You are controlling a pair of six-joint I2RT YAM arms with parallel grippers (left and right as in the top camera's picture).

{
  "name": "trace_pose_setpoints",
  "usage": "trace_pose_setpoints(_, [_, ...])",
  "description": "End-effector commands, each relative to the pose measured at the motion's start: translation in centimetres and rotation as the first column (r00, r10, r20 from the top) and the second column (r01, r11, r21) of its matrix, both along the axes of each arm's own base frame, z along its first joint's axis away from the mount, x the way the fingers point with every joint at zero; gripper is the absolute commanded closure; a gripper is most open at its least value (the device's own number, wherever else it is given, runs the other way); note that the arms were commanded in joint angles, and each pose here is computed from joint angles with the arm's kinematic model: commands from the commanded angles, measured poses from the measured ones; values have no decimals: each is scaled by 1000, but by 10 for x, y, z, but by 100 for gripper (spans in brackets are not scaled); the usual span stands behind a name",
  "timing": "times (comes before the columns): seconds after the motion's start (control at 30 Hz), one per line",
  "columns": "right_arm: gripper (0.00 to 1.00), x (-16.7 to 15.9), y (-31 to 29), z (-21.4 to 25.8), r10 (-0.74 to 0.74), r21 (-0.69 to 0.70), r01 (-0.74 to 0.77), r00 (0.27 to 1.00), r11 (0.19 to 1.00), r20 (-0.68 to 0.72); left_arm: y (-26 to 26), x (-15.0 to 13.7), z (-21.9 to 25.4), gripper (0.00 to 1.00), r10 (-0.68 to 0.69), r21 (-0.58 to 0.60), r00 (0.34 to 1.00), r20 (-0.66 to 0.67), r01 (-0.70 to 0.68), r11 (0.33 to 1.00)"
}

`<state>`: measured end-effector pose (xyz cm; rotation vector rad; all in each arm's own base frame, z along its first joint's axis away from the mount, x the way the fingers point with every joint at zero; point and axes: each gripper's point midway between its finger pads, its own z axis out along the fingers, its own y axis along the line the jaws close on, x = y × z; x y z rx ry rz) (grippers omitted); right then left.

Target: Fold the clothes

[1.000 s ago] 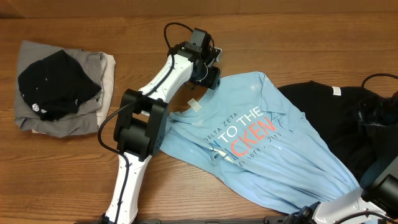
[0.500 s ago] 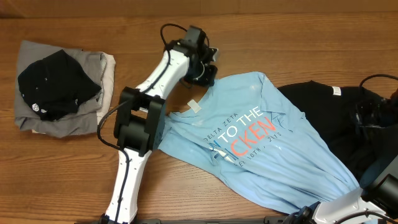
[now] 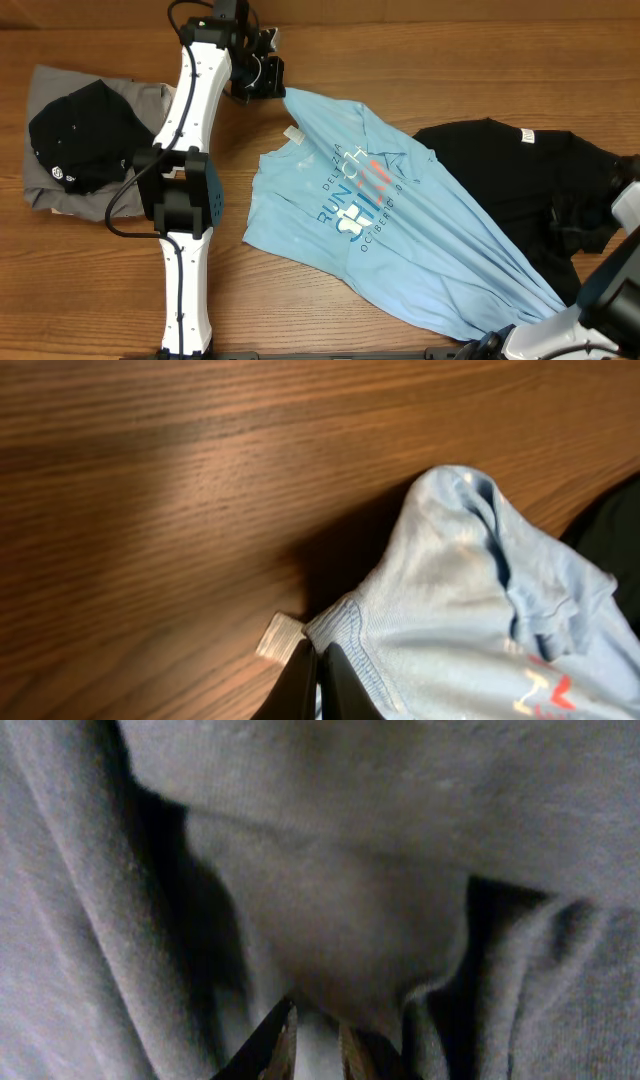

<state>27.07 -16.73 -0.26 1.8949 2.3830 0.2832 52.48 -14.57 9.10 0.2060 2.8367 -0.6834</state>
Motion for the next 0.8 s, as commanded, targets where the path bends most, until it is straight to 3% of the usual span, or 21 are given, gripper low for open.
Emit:
trace_pose_setpoints(0.0, [82,-35,-7,-40,-146,-105,134,982,985,-117,8,1,5,96,-30,56,999,33,28,998])
trace_pose_setpoints(0.13, [84,-47,-31,-54,-221,-219,190,967,957,-127,25,-4,1,96,-2,86,1000,-2,2,996])
trace_pose_setpoints(0.27, [84,-33,-70,-39,-288,-266,271,957,925,-26,38,-3,1,96,21,87,1000,-8,-20,996])
trace_pose_setpoints(0.4, [87,-17,-126,-1,-338,-321,346,938,882,81,49,-2,1,96,40,88,999,-16,-39,995])
trace_pose_setpoints(0.6, [87,2,-196,73,-286,-426,343,938,837,194,54,-5,0,96,28,97,999,-24,-26,995])
trace_pose_setpoints(0.73, [86,16,-203,107,-269,-359,356,925,863,270,54,-5,0,96,28,96,999,-23,-25,995])
trace_pose_setpoints(0.77, [79,22,-196,111,-252,-313,339,924,887,288,54,-5,0,96,28,96,999,-23,-25,995])
